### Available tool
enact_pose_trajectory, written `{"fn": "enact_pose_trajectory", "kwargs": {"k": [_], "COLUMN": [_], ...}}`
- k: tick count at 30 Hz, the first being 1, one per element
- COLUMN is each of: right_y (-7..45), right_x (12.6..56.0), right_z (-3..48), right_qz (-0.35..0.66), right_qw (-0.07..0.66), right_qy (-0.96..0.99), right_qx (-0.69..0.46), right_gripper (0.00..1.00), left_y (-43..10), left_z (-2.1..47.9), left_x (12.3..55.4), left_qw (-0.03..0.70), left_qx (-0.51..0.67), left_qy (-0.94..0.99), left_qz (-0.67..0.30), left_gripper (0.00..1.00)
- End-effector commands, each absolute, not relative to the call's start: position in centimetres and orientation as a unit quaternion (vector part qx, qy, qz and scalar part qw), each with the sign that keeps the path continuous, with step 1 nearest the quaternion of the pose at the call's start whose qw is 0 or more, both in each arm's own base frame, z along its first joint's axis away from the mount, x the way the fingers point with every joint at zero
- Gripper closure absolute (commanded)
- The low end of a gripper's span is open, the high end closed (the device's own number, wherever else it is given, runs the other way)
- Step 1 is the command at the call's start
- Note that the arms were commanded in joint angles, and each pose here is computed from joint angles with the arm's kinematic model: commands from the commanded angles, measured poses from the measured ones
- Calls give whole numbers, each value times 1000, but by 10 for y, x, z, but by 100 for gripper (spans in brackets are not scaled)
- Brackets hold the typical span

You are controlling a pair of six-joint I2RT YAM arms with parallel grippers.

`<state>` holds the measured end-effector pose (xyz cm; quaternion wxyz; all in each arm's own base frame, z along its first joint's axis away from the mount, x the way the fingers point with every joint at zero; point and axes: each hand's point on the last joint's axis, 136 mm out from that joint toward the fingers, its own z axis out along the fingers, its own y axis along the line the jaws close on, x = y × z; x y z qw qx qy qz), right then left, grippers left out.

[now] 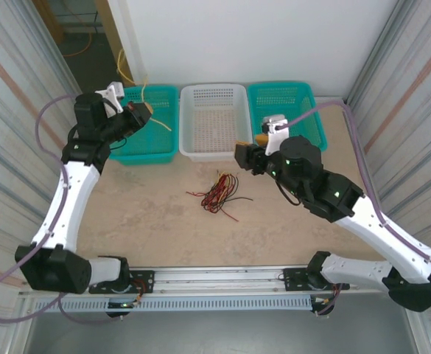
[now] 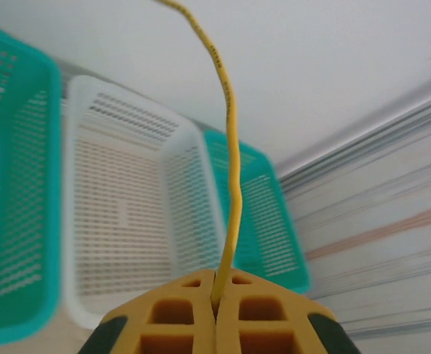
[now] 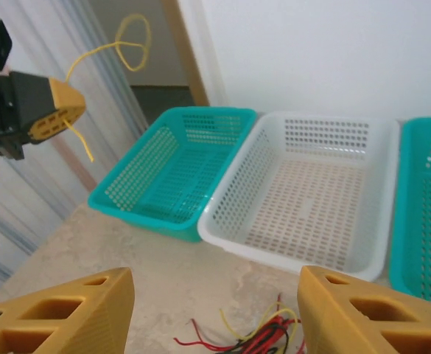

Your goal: Untangle the cables

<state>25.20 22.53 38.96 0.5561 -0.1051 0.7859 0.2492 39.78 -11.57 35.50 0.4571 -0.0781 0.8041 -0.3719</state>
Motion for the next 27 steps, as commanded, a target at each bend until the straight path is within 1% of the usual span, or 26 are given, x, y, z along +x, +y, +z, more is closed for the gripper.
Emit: {"fn": "enact_pose_trajectory", "kwargs": {"k": [1,7,9,12,14,18,27], "right_y": [220,228,231,235,236,232,225], "right_x": [250,251,252,253,253,256,265], "right_z": [367,353,350,345,342,336,326], "right_qz": [256,257,258,257,256,254,257], "right_qw": [525,505,499,492,488,483,470], "right_qy": [808,820,823,827,829,833,841], "right_qx": [-79,-84,-87,-93,-96,-92,-77], "right_gripper": [42,46,46,47,48,48,50], "left_y": [-108,-81,-80,-85,-81,-73,-68], "left_z": [327,300,293,281,274,254,201], "left_x": [417,464,479,500,509,521,529], "left_qw": [473,503,502,478,472,476,434], "left_qx": [9,29,43,71,72,67,56], "left_qy": [836,850,853,866,872,873,897], "left_qz": [-279,-155,-136,-130,-108,-79,-64], "left_gripper": [100,100,100,100,100,100,100]}}
